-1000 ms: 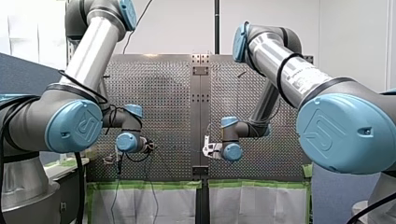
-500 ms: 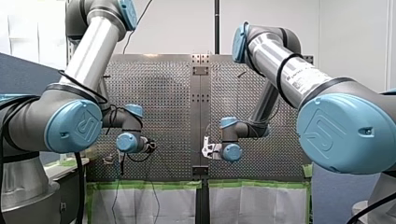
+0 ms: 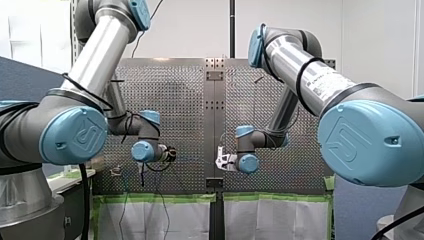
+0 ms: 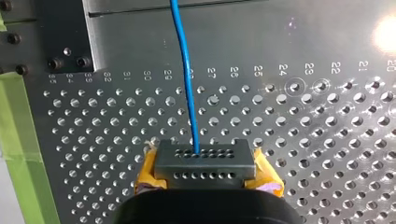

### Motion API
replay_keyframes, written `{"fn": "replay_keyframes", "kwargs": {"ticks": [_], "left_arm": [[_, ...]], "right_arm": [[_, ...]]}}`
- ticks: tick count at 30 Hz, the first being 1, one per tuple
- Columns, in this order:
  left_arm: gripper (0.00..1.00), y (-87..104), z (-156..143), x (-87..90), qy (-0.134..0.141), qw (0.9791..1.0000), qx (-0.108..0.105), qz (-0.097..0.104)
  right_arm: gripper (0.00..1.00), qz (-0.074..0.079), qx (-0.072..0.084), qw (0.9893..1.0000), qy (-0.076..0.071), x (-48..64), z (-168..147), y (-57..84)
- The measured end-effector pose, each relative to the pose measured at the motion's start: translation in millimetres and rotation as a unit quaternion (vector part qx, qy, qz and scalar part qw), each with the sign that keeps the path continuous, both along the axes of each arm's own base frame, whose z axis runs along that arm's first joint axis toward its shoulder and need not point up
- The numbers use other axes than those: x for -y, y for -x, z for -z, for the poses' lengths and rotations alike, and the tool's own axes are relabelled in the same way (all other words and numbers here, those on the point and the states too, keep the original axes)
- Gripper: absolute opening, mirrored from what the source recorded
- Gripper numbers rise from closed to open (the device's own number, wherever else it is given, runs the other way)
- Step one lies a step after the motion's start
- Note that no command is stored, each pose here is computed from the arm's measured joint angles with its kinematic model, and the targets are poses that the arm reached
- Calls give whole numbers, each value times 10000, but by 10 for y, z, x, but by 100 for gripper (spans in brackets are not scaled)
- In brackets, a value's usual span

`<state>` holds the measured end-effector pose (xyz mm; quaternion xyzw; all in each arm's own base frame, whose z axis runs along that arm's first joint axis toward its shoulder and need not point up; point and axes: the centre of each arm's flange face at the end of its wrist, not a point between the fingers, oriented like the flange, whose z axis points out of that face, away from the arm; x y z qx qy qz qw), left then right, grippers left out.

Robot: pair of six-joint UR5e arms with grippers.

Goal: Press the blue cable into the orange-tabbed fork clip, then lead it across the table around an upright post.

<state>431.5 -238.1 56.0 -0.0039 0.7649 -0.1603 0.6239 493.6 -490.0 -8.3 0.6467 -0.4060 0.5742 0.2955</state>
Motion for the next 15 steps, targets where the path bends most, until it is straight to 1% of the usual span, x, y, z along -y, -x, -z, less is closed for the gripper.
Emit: {"fn": "replay_keyframes", "kwargs": {"ticks": [3,6,9,12,15], "left_arm": [[100,-39,-42,110,106,9999,7,-23],[100,-69,-83,232,149,9999,-2,-33],[100,-119,-146,349,173,9998,54,-60],[100,-162,-177,386,174,9997,98,-153],[100,-184,-139,381,146,9995,75,-262]], "right_arm": [[0,2,20,10000,9,3,1,-3],[0,2,26,10000,4,1,6,-4],[0,2,23,10000,-4,-2,14,-2],[0,2,26,10000,-7,-3,21,-3],[0,-1,26,10000,-11,-8,30,-5]]}}
